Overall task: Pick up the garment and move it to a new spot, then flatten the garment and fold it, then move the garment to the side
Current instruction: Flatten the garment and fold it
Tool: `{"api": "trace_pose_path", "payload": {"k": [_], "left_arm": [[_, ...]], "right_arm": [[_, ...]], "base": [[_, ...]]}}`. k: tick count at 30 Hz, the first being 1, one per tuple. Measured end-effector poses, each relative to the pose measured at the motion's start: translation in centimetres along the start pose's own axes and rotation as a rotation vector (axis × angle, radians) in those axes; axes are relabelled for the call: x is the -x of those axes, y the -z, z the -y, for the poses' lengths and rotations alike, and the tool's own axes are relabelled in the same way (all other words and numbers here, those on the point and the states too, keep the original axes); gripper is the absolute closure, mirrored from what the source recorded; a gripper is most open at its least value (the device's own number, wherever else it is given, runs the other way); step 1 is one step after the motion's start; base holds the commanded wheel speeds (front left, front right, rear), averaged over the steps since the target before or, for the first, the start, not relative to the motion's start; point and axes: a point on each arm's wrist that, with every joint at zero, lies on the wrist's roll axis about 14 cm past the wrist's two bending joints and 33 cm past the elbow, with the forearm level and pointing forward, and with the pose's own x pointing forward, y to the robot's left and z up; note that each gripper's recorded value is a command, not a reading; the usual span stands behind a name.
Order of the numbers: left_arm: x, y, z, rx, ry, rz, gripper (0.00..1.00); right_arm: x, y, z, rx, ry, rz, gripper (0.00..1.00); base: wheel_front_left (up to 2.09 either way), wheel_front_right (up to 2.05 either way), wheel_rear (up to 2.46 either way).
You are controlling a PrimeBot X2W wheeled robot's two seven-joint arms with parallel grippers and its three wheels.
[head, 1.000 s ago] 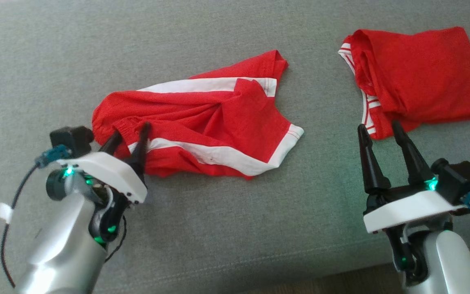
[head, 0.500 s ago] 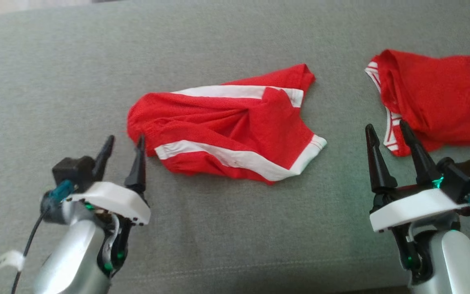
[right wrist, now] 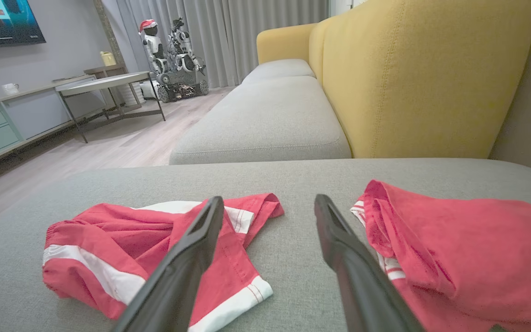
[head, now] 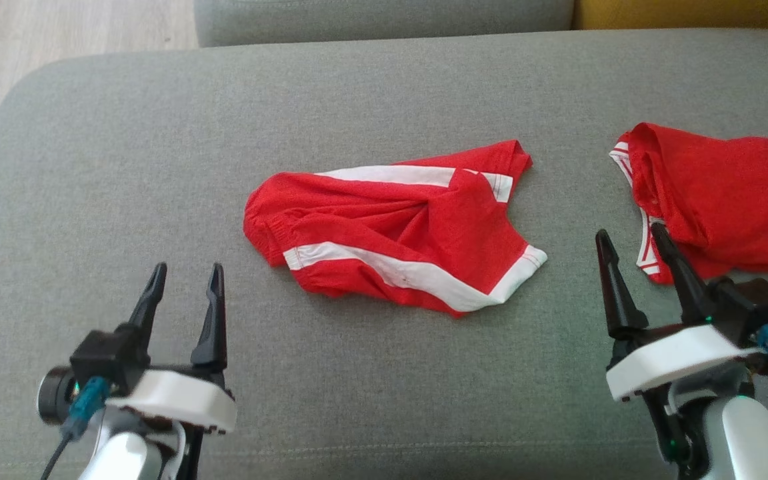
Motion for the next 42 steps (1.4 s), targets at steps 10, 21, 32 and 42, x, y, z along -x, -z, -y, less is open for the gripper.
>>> {"api": "trace_pose_path", "payload": {"k": [10, 21, 32, 42], "left_arm": [[0.8, 0.1, 0.2, -0.005, 0.008, -0.004, 0.00], [0.8, 0.4, 1.1, 0.002, 0.051, -0.019, 0.00], [-3.1, 3.8, 6.1, 0.150, 0.248, -0.222, 0.00], [-3.7, 9.8, 6.8, 0.244, 0.268, -0.427, 0.00]], "right_arm": [[0.9, 0.1, 0.8, -0.001, 0.029, -0.005, 0.00], [0.9, -0.1, 0.9, -0.002, 0.032, 0.000, 0.00], [0.4, 1.4, 1.3, -0.022, 0.040, -0.044, 0.00], [0.2, 2.4, 2.5, -0.034, 0.073, -0.065, 0.00]], "base": [[0.00, 0.00, 0.00], [0.00, 0.00, 0.00], [0.00, 0.00, 0.00], [0.00, 0.00, 0.00]]}}
